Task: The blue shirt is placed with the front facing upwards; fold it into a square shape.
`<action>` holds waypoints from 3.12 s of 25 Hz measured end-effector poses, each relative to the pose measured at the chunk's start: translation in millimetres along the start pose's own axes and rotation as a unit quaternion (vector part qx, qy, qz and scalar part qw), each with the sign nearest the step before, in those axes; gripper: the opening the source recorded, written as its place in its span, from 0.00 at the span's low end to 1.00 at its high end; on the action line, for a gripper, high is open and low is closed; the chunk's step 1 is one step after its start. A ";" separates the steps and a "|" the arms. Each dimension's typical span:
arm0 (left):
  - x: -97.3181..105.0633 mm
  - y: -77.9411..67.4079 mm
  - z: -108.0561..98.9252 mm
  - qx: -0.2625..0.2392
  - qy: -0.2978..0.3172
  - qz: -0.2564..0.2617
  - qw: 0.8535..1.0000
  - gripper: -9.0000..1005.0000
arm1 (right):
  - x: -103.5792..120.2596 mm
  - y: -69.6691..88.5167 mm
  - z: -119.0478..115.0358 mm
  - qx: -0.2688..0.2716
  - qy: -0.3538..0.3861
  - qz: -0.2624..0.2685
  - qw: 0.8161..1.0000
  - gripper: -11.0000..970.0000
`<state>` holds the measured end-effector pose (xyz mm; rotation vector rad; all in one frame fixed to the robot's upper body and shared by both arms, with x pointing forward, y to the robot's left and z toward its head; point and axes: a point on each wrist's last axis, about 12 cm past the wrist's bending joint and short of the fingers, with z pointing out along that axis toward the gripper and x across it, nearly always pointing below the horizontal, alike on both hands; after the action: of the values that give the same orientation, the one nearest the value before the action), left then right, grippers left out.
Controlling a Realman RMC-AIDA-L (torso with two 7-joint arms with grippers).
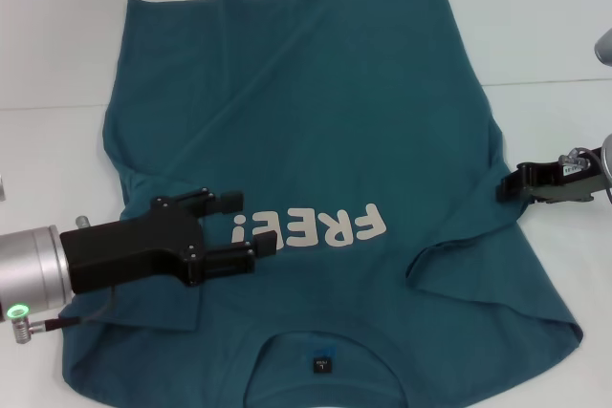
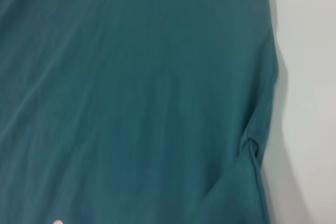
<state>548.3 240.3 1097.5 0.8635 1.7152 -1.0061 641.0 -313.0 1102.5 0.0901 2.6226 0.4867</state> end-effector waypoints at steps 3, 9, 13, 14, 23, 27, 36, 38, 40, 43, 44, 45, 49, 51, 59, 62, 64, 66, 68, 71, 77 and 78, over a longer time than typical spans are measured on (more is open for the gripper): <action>-0.2 0.2 -0.2 0.000 0.000 0.000 1.000 0.83 | -0.2 -0.6 0.0 -0.002 -0.004 0.001 1.000 0.47; -0.7 0.4 0.0 0.000 0.000 0.001 1.000 0.83 | -1.4 1.3 -0.9 -0.009 -0.008 -0.003 1.000 0.20; -1.0 0.9 -0.7 -0.001 0.000 0.001 1.000 0.83 | -2.5 2.7 -1.6 -0.015 -0.010 -0.007 1.000 0.14; -1.1 1.1 -0.9 -0.001 0.000 0.002 1.000 0.83 | -2.9 3.1 -1.8 -0.016 -0.011 -0.007 1.000 0.12; -2.0 1.5 -0.8 -0.001 0.000 0.003 1.000 0.83 | -11.0 13.0 -2.5 -0.031 -0.022 -0.010 0.999 0.09; -2.1 1.4 -0.3 -0.001 0.000 0.003 1.000 0.83 | -18.1 20.1 -3.6 -0.045 -0.036 -0.006 0.998 0.11; -0.5 0.9 -1.4 -0.002 0.000 0.001 1.000 0.83 | -31.7 41.3 0.7 -0.056 -0.059 -0.010 0.997 0.14; -0.2 0.7 -1.7 -0.002 0.000 0.001 1.000 0.83 | -32.5 45.8 3.4 -0.057 -0.064 -0.010 0.996 0.15; 0.0 0.6 -1.8 -0.002 0.000 0.000 1.000 0.83 | -32.4 48.3 5.3 -0.056 -0.068 -0.011 0.996 0.16; 0.1 0.7 -3.1 -0.002 0.000 0.000 1.000 0.83 | -32.0 50.2 6.5 -0.053 -0.067 -0.019 0.996 0.17; 0.2 0.6 -3.8 -0.002 -0.001 0.000 1.000 0.83 | -31.8 50.5 6.6 -0.052 -0.066 -0.024 0.996 0.20; 0.4 0.7 -5.1 -0.003 -0.001 -0.001 1.000 0.83 | -31.4 49.8 6.2 -0.050 -0.063 -0.028 0.996 0.24; 1.8 2.6 -17.1 -0.024 -0.015 -0.022 0.999 0.83 | -29.8 40.0 -1.4 -0.049 -0.058 -0.029 0.997 0.37; 0.3 4.4 -28.0 -0.045 -0.027 -0.038 0.998 0.83 | -29.9 34.3 -10.9 -0.058 -0.063 -0.030 0.996 0.42; 8.9 -13.0 -93.4 -0.136 -0.035 -0.103 0.985 0.83 | 0.3 4.9 -59.7 -0.139 -0.093 -0.069 0.984 0.62; 20.1 -18.0 -109.0 -0.160 -0.022 -0.136 0.977 0.83 | 21.4 -8.6 -68.1 -0.169 -0.115 -0.073 0.976 0.70; 29.6 -21.0 -117.0 -0.172 -0.004 -0.160 0.972 0.83 | 32.1 -16.1 -69.0 -0.177 -0.123 -0.076 0.974 0.75; 36.6 -22.4 -119.4 -0.177 0.021 -0.167 0.970 0.83 | 41.0 -21.1 -67.5 -0.180 -0.128 -0.078 0.972 0.77; 43.4 -23.4 -119.7 -0.178 0.050 -0.160 0.970 0.83 | 46.0 -24.2 -66.4 -0.180 -0.133 -0.079 0.971 0.77; 47.9 -24.0 -116.9 -0.173 0.067 -0.141 0.973 0.83 | 50.5 -26.9 -63.7 -0.183 -0.135 -0.079 0.971 0.77; 57.1 -12.3 -113.1 -0.203 0.072 -0.127 0.968 0.83 | 52.2 -28.8 -59.5 -0.186 -0.127 -0.077 0.971 0.77; 58.6 -10.9 -112.3 -0.207 0.073 -0.125 0.968 0.83 | 52.1 -29.2 -59.4 -0.186 -0.127 -0.076 0.971 0.77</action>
<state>479.3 343.5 1070.2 0.4661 2.1009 -0.7144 568.1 -351.9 1118.6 -0.1579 2.2286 0.8418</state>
